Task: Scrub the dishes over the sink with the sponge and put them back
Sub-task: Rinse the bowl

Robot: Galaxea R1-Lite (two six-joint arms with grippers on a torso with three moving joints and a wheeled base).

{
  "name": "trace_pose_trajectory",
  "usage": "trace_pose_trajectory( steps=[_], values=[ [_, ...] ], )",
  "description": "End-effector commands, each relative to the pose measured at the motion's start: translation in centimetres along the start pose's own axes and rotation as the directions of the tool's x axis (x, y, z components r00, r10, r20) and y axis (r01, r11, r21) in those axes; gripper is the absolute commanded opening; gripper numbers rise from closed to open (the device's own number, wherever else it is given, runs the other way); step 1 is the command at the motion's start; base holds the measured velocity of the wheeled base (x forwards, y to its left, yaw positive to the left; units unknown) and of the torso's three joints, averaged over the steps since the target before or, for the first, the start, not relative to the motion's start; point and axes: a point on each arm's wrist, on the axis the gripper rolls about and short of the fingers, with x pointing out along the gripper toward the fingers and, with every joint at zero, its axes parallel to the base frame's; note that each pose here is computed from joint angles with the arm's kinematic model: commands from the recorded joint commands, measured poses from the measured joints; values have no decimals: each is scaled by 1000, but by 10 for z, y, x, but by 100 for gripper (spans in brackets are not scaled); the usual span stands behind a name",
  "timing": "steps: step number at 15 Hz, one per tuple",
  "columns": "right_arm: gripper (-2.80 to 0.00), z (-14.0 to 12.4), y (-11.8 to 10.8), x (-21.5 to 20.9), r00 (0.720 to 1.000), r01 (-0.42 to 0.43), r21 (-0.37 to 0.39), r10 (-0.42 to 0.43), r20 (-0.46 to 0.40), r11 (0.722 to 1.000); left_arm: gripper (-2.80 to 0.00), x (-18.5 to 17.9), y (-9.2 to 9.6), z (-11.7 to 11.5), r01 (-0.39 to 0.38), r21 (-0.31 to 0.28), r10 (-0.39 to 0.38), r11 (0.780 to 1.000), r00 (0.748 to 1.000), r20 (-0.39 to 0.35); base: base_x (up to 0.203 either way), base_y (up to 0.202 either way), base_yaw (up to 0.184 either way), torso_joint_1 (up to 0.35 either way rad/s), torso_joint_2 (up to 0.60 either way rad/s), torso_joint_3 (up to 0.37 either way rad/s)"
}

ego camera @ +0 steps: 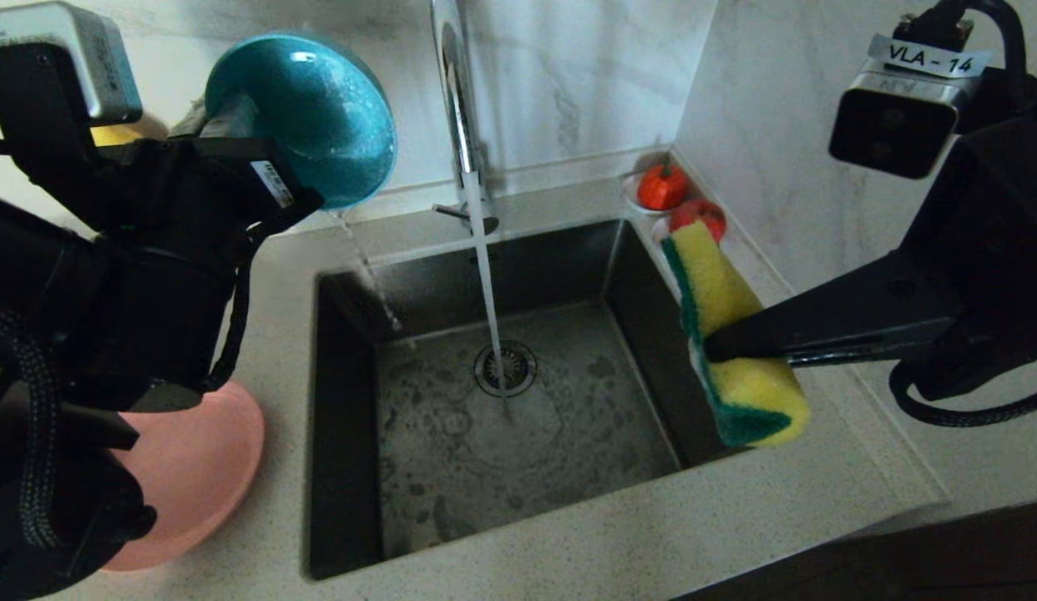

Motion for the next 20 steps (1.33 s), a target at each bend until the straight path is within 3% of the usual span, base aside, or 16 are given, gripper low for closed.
trace_pose_trajectory(
  steps=[1,7,12,13,16,18,20],
  values=[
    [-280,0,0,0,1000,-1,4,1,-2,1000,-280,3,1,6,-10,-5,10,1000,1000,26,0,0,0,0,0,0],
    [-280,0,0,-1,1000,0,4,0,1,1000,-280,8,5,20,-13,-18,15,1000,996,83,0,0,0,0,0,0],
    [-280,0,-1,0,1000,4,10,-4,-5,1000,-280,6,4,12,-14,-13,15,1000,999,53,0,0,0,0,0,0],
    [-280,-1,-1,-1,1000,4,11,-4,-5,1000,-280,4,4,5,-17,3,17,1000,1000,24,0,0,0,0,0,0],
    [-280,-4,4,-8,1000,-6,3,5,6,1000,-280,-3,2,-22,-18,53,26,998,988,-154,0,0,0,0,0,0],
    [-280,-9,5,-13,1000,1,8,-1,-1,1000,-280,-7,3,-26,-10,77,28,997,971,-239,0,0,0,0,0,0],
    [-280,-13,-1,-13,1000,20,29,-20,-12,999,-280,-17,7,-33,23,110,17,994,937,-350,0,0,0,0,0,0]
  ],
)
